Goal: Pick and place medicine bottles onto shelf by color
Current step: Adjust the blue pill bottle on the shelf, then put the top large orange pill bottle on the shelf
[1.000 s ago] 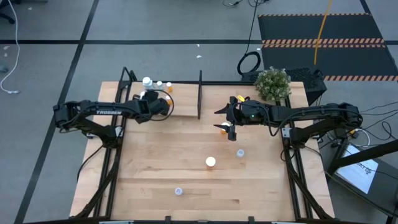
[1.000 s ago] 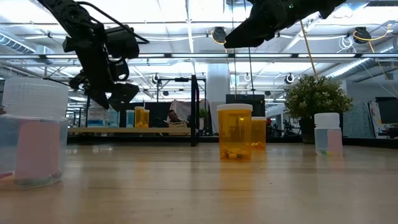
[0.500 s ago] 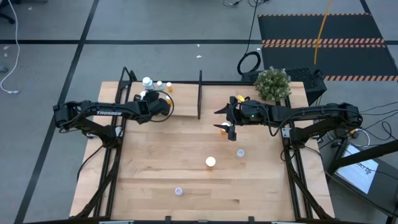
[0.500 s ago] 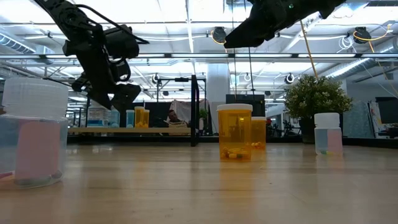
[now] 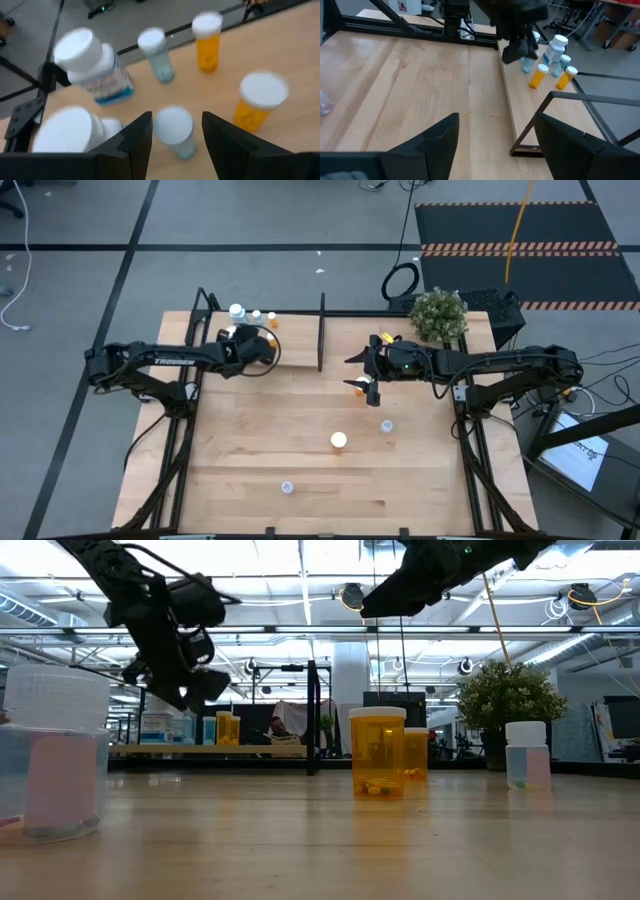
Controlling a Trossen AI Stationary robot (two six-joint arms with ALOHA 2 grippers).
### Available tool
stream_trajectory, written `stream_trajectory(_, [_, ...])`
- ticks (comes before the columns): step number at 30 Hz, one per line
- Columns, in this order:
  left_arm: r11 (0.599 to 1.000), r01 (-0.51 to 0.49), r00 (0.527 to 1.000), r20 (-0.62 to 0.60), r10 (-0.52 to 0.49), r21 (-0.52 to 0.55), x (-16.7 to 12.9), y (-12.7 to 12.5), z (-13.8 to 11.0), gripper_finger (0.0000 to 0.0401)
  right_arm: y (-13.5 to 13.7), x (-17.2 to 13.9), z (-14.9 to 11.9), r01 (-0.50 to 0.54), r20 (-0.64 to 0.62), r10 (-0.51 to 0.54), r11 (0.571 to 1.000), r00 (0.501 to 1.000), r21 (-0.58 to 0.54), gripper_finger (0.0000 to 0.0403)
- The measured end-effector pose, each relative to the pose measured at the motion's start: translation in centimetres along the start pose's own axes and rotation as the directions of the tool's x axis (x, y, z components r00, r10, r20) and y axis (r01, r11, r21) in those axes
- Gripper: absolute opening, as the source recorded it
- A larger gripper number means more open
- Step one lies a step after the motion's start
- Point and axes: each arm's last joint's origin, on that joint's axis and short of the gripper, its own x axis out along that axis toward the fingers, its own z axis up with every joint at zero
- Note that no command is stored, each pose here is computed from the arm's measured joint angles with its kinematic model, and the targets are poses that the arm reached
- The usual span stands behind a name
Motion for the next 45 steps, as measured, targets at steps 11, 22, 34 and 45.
stream_trajectory(11, [0.978, 0.16, 0.974, 0.138, -0.178, 0.133, -4.8, 0.2, 3.5, 0.0175, 1.5, -0.2, -1.2, 0.024, -0.14, -0.001, 0.987, 0.99, 0.158, 0.0254])
stream_trajectory(22, [0.914, 0.363, 0.892, 0.215, -0.397, 0.18, -9.0, 1.4, 4.2, 0.0175, 4.3, -1.1, -3.6, 0.123, -0.343, -0.061, 0.979, 0.937, 0.161, 0.0306])
stream_trajectory(34, [0.877, 0.428, 0.86, 0.201, -0.47, 0.22, -9.6, 0.7, 4.0, 0.0175, 1.9, 0.3, -8.5, 0.208, -0.294, -0.148, 0.961, 0.944, 0.182, 0.0343])
stream_trajectory(45, [0.872, 0.436, 0.846, 0.227, -0.482, 0.224, -9.7, 0.6, 4.3, 0.0175, 0.4, 1.0, -11.4, 0.19, -0.271, -0.122, 0.952, 0.955, 0.241, 0.0343])
